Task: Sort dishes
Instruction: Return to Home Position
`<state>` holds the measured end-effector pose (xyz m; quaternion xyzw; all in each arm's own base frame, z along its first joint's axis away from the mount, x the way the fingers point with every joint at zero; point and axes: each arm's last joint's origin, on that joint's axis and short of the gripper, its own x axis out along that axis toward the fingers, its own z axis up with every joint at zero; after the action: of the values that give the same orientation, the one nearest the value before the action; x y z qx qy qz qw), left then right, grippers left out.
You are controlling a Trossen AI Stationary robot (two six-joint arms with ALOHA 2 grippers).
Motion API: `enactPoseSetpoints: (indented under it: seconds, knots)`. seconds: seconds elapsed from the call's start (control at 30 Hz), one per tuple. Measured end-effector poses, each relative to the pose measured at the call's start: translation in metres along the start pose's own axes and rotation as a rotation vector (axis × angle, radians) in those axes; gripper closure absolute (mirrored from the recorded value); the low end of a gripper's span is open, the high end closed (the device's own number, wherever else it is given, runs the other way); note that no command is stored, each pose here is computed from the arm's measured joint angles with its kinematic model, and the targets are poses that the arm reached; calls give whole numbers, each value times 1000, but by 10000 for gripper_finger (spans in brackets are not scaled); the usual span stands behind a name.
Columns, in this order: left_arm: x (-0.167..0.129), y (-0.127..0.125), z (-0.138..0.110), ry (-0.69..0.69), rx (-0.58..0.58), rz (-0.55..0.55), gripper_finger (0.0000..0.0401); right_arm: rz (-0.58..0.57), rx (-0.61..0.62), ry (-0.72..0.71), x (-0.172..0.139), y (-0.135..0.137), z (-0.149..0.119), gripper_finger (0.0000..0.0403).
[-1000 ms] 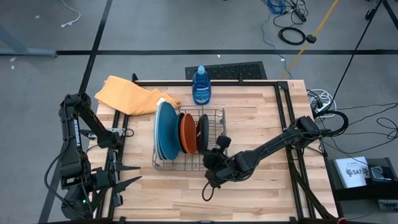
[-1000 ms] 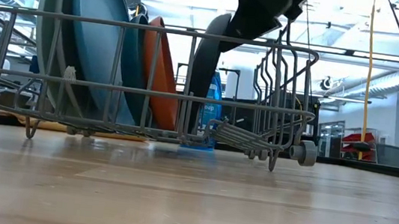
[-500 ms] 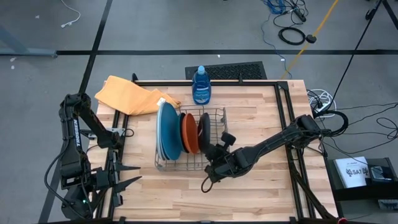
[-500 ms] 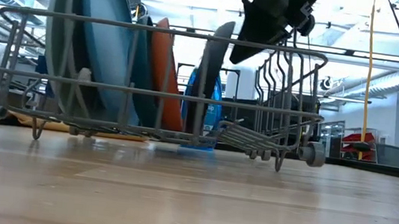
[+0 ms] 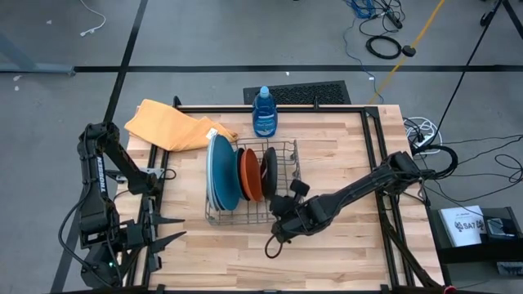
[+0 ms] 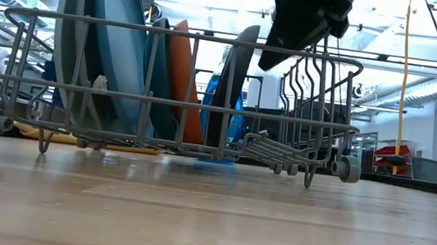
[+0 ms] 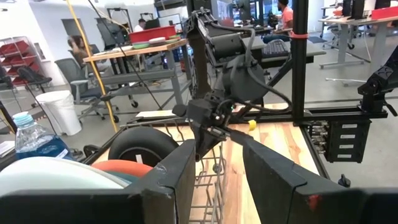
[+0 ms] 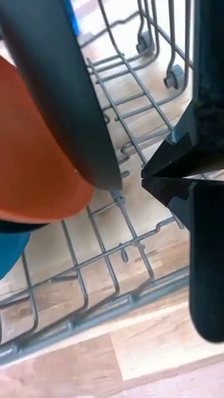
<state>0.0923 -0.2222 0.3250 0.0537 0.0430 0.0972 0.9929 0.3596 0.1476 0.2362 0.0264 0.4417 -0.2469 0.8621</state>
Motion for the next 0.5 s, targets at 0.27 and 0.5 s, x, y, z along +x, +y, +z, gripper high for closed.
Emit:
enactPoseSetpoints:
  seconds: [0.27, 0.5]
  knots:
    - [0, 0, 0, 2, 0, -2, 265, -16, -49, -82, -14, 6, 8, 403]
    - [0, 0, 0, 2, -1, -2, 265, 42, -89, -79, -46, 14, 15, 403]
